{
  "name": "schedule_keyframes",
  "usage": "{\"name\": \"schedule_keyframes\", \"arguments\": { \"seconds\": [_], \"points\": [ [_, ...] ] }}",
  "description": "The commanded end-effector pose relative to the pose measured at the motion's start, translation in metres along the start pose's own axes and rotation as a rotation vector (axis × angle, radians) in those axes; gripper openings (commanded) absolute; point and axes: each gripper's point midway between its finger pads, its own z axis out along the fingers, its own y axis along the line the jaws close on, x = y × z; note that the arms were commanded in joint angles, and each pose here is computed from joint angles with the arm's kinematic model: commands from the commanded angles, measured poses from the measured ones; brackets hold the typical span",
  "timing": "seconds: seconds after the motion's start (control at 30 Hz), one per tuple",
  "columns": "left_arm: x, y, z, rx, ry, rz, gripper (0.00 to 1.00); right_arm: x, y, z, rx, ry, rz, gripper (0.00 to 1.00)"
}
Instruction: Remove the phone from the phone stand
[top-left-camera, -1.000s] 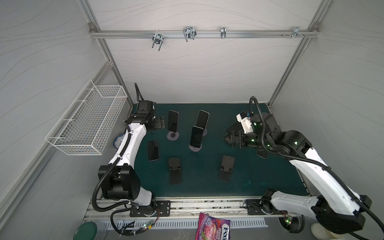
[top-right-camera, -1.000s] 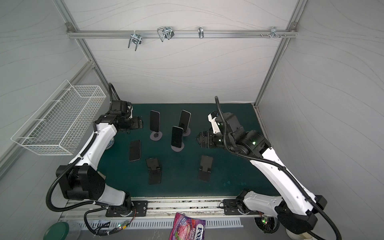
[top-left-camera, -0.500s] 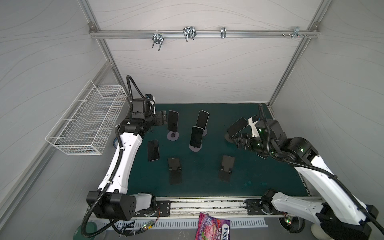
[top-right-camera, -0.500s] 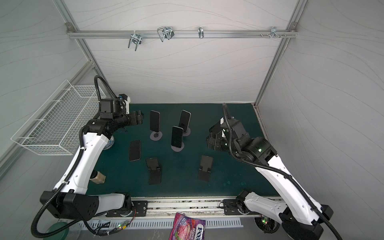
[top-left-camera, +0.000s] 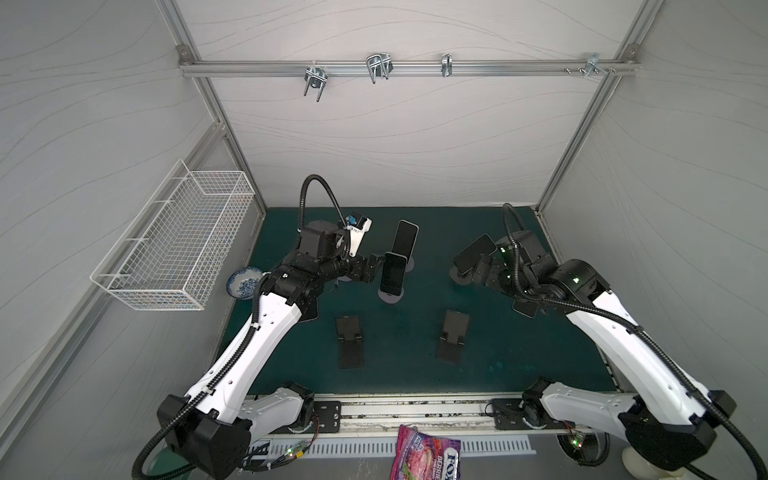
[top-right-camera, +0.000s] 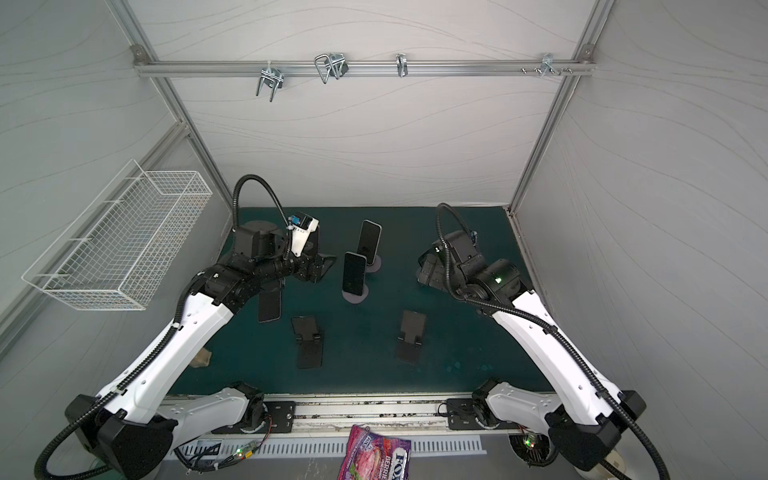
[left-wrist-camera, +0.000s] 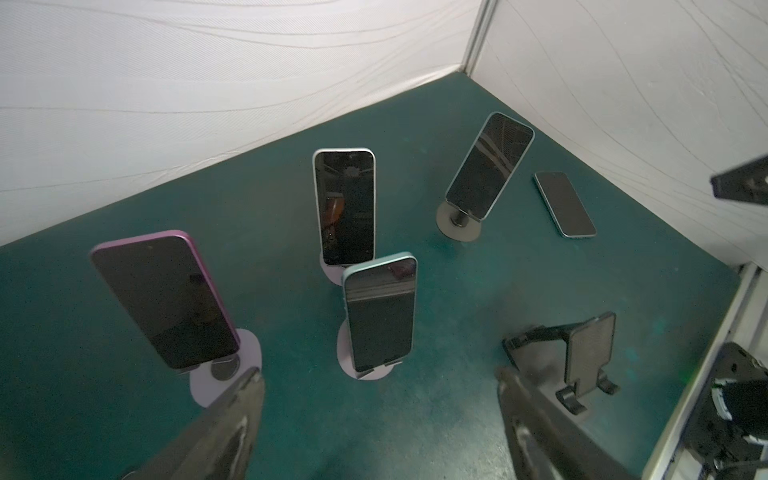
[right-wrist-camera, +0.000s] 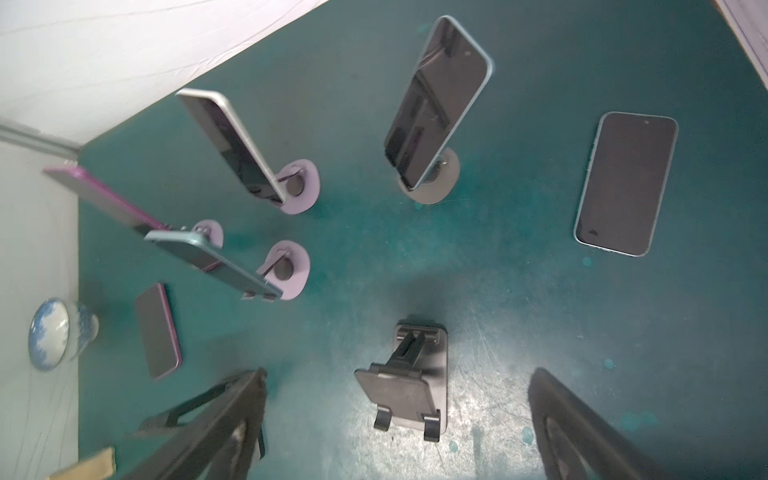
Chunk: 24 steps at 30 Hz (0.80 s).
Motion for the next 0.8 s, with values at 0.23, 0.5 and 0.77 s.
{"name": "schedule_keyframes", "arguments": {
  "seconds": [0.23,0.5,0.77],
  "points": [
    [-0.027,-0.048,-0.018,0.236,-0.141,0.117,0.89,-0.016,-0.027,0.021,0.064,0.002,0.175,0.99],
    [-0.021,-0.064,-0.031,0.314,-0.165,0.167,0.91,-0.025,-0.041,0.031,0.162,-0.055,0.23,0.99],
    [-0.017,-0.071,-0.044,0.321,-0.221,0.212,0.92,-0.035,-0.039,0.041,0.202,-0.044,0.247,0.99]
  ]
}}
